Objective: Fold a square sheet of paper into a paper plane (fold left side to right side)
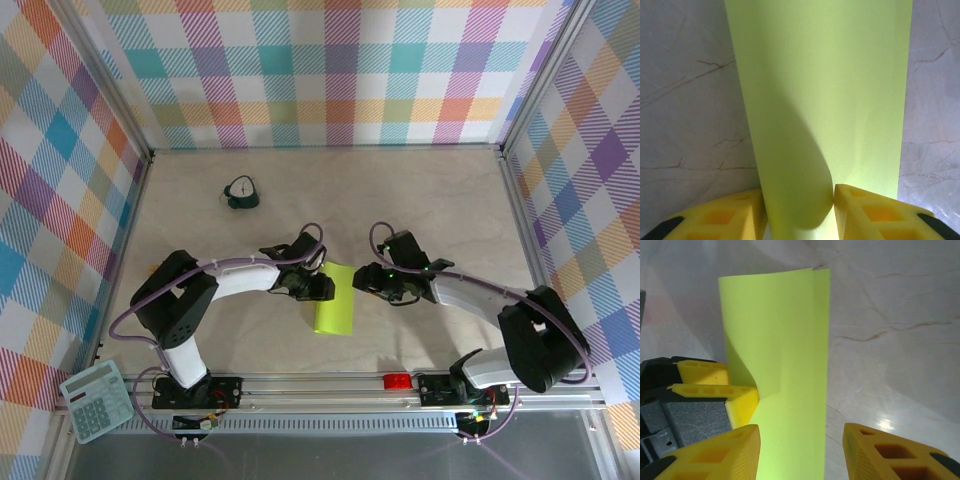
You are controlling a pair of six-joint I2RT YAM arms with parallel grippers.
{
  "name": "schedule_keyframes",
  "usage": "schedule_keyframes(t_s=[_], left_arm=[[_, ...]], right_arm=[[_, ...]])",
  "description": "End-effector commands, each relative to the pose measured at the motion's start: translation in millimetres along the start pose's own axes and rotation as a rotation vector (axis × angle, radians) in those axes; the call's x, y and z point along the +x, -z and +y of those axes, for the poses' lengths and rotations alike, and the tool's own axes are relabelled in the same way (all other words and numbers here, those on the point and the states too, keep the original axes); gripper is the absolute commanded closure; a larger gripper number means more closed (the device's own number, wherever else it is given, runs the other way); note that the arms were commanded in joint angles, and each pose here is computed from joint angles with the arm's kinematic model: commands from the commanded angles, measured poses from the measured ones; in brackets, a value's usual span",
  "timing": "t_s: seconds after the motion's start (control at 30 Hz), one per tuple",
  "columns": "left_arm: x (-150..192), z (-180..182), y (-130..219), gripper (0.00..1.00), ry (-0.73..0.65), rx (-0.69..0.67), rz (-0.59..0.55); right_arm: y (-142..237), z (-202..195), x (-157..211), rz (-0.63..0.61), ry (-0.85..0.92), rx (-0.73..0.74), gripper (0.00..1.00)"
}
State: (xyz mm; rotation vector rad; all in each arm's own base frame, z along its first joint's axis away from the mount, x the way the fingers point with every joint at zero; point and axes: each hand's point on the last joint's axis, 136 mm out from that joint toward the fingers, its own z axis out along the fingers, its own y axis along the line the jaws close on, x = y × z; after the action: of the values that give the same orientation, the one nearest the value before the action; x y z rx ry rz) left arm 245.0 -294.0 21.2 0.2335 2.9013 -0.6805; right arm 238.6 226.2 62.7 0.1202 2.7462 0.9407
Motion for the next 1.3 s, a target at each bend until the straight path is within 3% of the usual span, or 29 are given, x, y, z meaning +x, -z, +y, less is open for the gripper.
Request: schedule_keyframes(t_s=[0.0,1.27], left_arm=[[30.4,20.4,-28.2,0.57,-0.024,-0.096,0.107],[36.0,20.2,-44.2,0.5,-0.029,-0.166,0.173]], right_arm=[[5.4,-15.5,7.3,0.001,-0.007,0.059,0.52],[0.4,-19.1,9.3,0.025,-0.019,0.076,0.52]])
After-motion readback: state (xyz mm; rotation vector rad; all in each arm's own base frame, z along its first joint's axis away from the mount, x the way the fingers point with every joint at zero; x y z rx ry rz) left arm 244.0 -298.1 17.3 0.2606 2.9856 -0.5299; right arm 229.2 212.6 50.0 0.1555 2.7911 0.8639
